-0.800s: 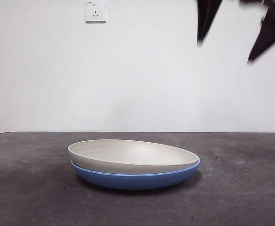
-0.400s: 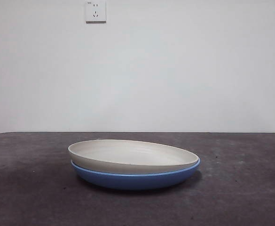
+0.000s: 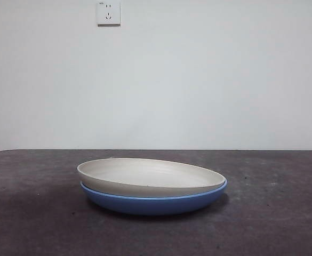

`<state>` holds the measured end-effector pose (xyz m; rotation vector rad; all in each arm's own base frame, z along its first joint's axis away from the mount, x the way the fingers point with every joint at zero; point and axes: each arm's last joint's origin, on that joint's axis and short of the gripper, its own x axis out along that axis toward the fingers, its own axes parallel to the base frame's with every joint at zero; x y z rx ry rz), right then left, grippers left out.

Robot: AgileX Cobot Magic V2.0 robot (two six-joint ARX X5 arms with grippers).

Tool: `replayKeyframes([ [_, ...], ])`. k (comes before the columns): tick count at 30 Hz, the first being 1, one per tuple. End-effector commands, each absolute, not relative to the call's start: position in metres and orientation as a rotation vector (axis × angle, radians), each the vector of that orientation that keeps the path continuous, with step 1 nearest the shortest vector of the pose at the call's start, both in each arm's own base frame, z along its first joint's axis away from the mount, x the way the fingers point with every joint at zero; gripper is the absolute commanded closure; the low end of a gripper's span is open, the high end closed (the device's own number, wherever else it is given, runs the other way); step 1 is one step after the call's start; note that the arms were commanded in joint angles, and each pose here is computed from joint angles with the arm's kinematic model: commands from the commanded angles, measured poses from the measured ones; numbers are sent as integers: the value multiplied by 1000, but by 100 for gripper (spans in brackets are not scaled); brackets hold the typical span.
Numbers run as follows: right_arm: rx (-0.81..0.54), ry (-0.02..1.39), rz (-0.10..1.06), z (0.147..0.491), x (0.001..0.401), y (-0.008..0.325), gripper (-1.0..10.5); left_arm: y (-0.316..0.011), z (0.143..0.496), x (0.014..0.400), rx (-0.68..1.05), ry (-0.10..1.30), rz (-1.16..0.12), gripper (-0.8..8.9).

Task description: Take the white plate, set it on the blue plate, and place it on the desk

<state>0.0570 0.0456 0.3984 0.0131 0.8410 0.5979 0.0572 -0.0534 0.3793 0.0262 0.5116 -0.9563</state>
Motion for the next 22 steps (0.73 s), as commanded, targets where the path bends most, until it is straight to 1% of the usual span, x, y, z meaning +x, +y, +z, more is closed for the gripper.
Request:
replayKeyframes([
  [1, 13, 848, 599, 389, 54, 44, 378, -54, 382, 57, 27, 498, -961, 218],
  [7, 24, 837, 599, 373, 51, 42, 379, -54, 382, 57, 28, 500, -961, 218],
  [15, 34, 800, 608, 375, 52, 43, 379, -54, 382, 57, 27, 499, -961, 220],
  [17, 34, 795, 610, 376, 52, 43, 395, -54, 382, 57, 28, 500, -961, 239],
  [18, 34, 795, 610, 376, 52, 43, 450, -54, 382, 57, 28, 500, -961, 293],
  [20, 33, 796, 610, 376, 52, 43, 740, -54, 382, 57, 28, 504, -960, 588],
  [21, 32, 795, 610, 376, 52, 43, 907, -54, 381, 57, 28, 506, -960, 747],
  [22, 30, 794, 611, 376, 52, 43, 940, -53, 381, 57, 29, 509, -960, 801],
])
